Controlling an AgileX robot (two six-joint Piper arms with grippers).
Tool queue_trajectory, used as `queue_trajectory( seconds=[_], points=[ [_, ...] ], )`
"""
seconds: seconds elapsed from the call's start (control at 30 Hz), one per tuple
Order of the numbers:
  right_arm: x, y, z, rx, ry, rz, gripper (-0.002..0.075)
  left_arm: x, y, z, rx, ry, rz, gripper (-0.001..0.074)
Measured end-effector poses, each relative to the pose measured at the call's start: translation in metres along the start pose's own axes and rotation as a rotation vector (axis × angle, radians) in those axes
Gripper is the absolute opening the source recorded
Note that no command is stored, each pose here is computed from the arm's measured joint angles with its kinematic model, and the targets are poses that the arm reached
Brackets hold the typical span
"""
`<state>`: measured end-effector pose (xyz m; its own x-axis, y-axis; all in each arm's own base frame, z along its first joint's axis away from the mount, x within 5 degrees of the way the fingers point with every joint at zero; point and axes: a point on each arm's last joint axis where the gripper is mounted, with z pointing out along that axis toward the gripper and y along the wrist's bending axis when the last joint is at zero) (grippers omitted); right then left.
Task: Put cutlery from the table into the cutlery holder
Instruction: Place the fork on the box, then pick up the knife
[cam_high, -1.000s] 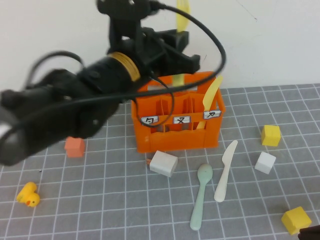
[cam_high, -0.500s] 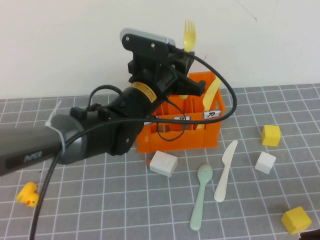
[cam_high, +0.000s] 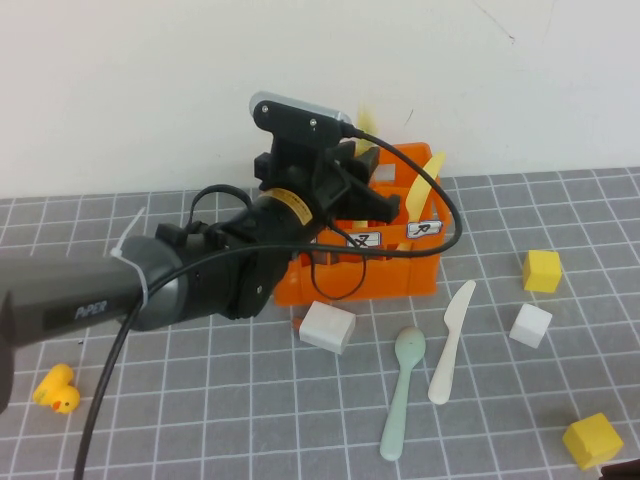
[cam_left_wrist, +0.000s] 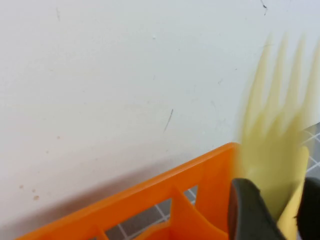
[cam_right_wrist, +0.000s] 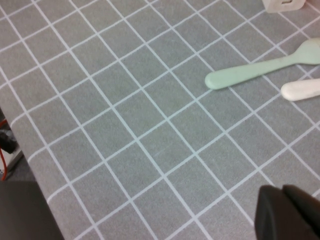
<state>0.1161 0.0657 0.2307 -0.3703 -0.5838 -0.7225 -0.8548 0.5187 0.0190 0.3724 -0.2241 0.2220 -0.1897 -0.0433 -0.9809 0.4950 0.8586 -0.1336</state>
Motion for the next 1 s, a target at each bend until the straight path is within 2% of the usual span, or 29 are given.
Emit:
queue_trajectory(
  seconds=[0.13, 0.43, 0.5, 0.6, 0.67, 0.83, 1.0],
  points=[
    [0.000, 0.000, 0.000, 0.000, 0.000, -0.002, -0.0003, -0.001, 0.006, 0.000, -0.015, -0.004, 0.003, 0.0257],
    [0.000, 0.000, 0.000, 0.000, 0.000, -0.003, -0.0003, -0.003, 0.009, -0.001, -0.020, -0.005, 0.047, 0.0259],
    [0.000, 0.000, 0.000, 0.000, 0.000, -0.003, -0.0003, -0.013, 0.007, -0.006, -0.015, -0.012, 0.062, 0.0216],
    [0.000, 0.000, 0.000, 0.000, 0.000, -0.012, -0.0003, -0.037, 0.003, -0.020, -0.015, -0.018, 0.075, 0.0082],
    [0.000, 0.000, 0.000, -0.001, -0.005, -0.018, -0.0003, -0.055, 0.001, -0.033, -0.015, -0.008, 0.101, 0.0038],
    [-0.001, 0.000, 0.000, 0.005, -0.016, -0.016, -0.0003, -0.103, -0.007, -0.083, -0.023, 0.062, 0.129, 0.0006],
    [-0.002, -0.002, 0.000, 0.025, -0.024, -0.013, -0.0003, -0.129, -0.010, -0.133, -0.038, 0.176, 0.131, 0.0002]
  ],
)
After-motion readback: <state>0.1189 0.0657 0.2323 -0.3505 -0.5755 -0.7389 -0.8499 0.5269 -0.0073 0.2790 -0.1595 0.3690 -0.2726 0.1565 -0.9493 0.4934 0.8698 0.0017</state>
